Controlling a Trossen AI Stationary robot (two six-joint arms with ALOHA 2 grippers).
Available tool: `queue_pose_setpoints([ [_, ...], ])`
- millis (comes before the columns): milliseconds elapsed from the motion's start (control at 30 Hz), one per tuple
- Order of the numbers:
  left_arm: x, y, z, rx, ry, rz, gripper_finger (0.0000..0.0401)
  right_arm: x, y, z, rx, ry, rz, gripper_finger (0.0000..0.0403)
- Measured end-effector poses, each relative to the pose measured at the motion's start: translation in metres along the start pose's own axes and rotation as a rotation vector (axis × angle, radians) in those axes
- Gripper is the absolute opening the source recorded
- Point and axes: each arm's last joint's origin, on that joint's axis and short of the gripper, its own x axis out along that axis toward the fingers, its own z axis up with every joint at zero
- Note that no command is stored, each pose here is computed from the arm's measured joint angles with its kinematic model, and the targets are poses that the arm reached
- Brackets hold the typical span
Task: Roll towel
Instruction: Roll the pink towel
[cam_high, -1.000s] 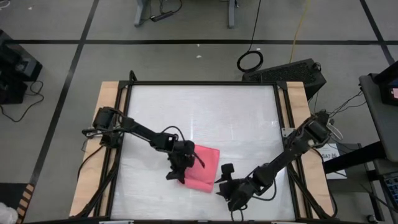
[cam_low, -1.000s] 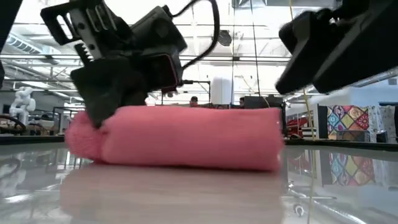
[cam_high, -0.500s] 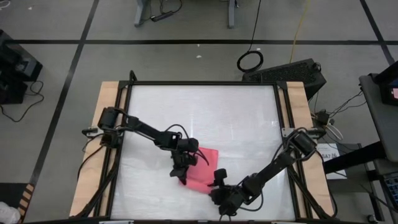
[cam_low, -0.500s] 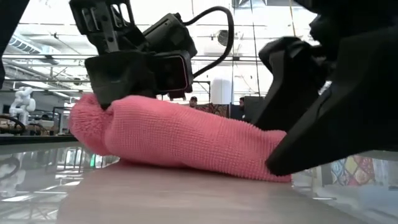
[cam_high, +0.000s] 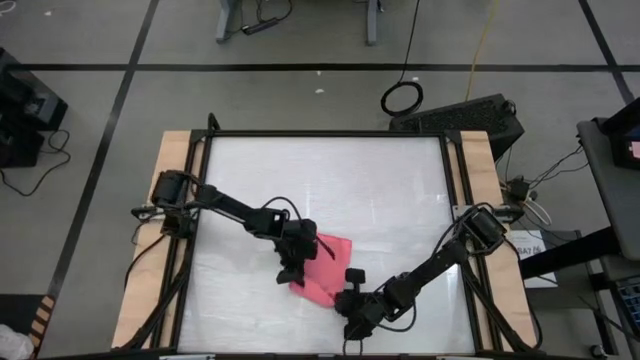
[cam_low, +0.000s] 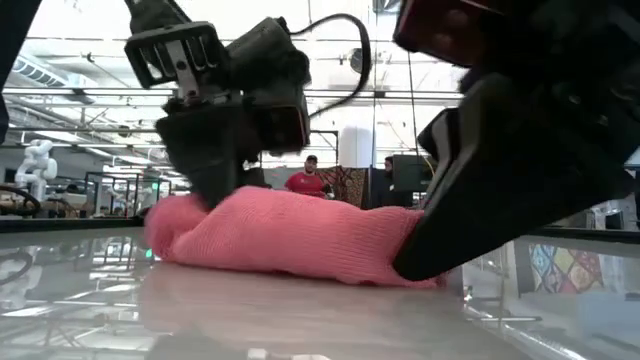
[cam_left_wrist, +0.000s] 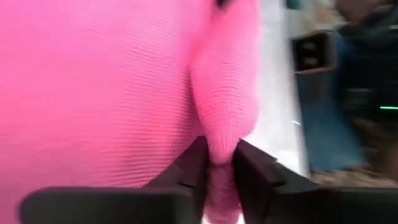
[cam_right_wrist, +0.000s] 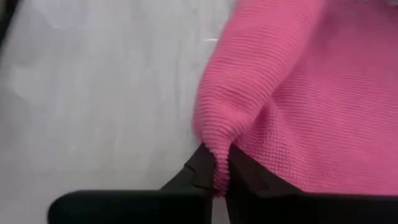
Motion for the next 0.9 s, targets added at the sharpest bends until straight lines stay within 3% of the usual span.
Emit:
queue_pose_setpoints([
  [133, -0.019, -0.023, 0.007, 0.189, -0.093, 0.170, 0.0132, 0.001, -0.002, 0.006, 0.063, 0.028, 0.096, 0.0007],
  [367, -0.026, -0.064, -0.009, 0.487, -0.027, 0.438, 0.0204, -0.003, -0.014, 0.018, 0.165, 0.086, 0.181, 0.0003],
  [667, 0.019, -0.113, -0.035, 0.867, -0.039, 0.632, 0.0212, -0.028, -0.031, 0.025, 0.317, 0.067, 0.194, 0.0001],
  [800, 0.033, -0.116, -0.036, 0.960, -0.076, 0.684, 0.0212, -0.040, -0.047, 0.023, 0.414, 0.059, 0.206, 0.0001],
  [900, 0.044, -0.107, -0.036, 0.961, -0.074, 0.704, 0.0213, -0.044, -0.059, 0.019, 0.498, 0.067, 0.244, 0.0001],
])
